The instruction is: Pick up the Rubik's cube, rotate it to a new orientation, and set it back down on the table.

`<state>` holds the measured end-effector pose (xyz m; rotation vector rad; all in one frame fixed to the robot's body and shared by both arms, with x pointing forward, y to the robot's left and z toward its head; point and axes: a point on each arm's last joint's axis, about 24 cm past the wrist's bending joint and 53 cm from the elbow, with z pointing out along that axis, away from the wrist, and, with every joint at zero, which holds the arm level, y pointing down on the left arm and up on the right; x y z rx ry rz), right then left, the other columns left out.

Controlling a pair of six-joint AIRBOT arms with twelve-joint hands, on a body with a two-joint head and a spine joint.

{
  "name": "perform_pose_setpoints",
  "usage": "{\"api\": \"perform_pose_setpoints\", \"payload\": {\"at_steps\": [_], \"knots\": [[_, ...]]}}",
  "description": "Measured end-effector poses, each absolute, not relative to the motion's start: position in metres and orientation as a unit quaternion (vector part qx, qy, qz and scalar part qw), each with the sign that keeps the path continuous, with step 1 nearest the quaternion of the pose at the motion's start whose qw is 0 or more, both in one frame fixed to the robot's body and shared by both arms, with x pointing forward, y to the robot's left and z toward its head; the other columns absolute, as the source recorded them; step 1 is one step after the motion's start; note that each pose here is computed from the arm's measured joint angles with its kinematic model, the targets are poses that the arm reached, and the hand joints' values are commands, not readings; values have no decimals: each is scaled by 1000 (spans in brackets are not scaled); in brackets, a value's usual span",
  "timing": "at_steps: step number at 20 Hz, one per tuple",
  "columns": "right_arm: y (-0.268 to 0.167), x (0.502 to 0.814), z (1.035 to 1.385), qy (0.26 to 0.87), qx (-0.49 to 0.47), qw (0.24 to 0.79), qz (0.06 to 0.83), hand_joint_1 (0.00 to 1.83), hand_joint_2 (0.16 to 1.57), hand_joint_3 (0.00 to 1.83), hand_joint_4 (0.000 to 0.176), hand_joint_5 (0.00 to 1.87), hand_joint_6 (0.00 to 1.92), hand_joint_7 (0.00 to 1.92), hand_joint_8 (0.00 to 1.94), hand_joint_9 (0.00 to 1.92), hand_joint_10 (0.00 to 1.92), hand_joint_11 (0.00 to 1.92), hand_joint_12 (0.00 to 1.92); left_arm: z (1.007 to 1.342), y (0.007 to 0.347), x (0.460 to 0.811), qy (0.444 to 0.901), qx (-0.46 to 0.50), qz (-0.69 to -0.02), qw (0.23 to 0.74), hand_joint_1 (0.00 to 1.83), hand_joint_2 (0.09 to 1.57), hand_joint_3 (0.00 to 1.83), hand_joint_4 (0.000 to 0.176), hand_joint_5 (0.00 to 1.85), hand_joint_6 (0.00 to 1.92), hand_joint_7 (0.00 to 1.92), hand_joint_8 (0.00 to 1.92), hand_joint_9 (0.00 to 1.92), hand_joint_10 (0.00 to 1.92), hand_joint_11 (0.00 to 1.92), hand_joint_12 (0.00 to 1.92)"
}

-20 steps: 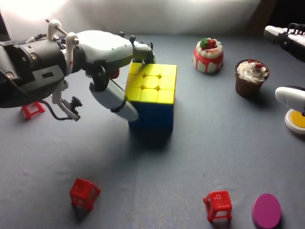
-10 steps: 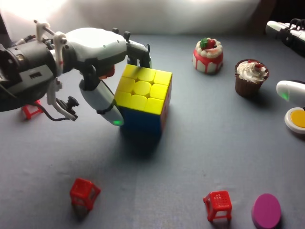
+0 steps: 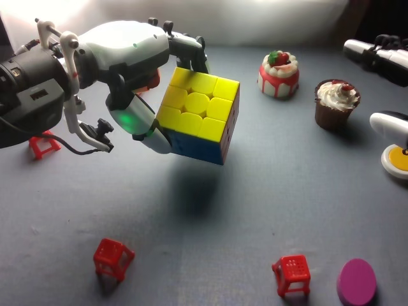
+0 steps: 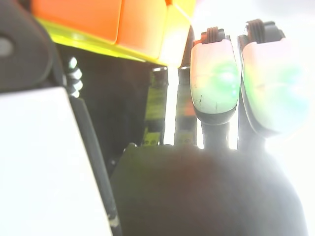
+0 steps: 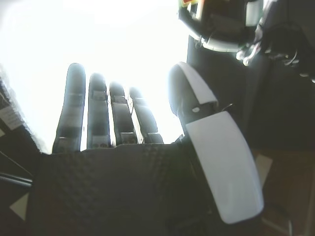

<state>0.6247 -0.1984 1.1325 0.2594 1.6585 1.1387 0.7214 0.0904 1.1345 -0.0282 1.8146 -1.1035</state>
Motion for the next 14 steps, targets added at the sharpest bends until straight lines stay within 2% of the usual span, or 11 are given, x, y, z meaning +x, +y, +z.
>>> {"api": "perform_pose_setpoints", "payload": {"at_steps": [3,5,7,9,10,11,14], "knots": [[-197,627,1131,692,100,531,479,189,1560,63,0,221,43,240,12,251,168,0,1129,1135,91,722,745,-14,-456,487,1352,749,911,0,1335,1921,1404,1921,1464,1921,1571,1921],[-191,631,1128,688,92,533,484,162,1474,0,0,201,29,222,0,216,168,0,1095,1140,89,720,736,-16,-467,490,1340,726,1006,0,1331,1921,1411,1921,1476,1921,1581,1921],[-173,638,1129,683,65,533,495,72,1520,14,0,228,34,245,7,215,175,0,1094,1147,87,717,726,-15,-480,492,1425,668,1082,0,1343,1921,1438,1921,1504,1921,1615,1921],[-156,646,1135,669,49,538,510,73,1542,10,0,227,27,234,2,181,184,0,1025,1152,84,714,717,-14,-491,494,1449,626,1109,0,1374,1921,1447,1921,1503,1921,1617,1921],[-147,650,1136,667,34,539,513,123,1521,1,0,239,29,239,3,171,209,0,891,1156,83,713,711,-14,-499,495,1426,633,1107,0,1347,1921,1426,1921,1486,1921,1605,1921],[-143,652,1135,666,31,539,514,94,1520,0,0,199,10,210,1,157,241,0,784,1158,83,712,708,-13,-501,497,1424,631,1099,0,1344,1921,1428,1921,1496,1921,1617,1921],[-136,660,1126,676,22,535,506,0,1534,0,0,169,5,185,0,77,394,0,729,1159,87,710,705,-17,-506,497,1434,647,1071,0,1315,1921,1406,1921,1473,1921,1590,1921]]}}
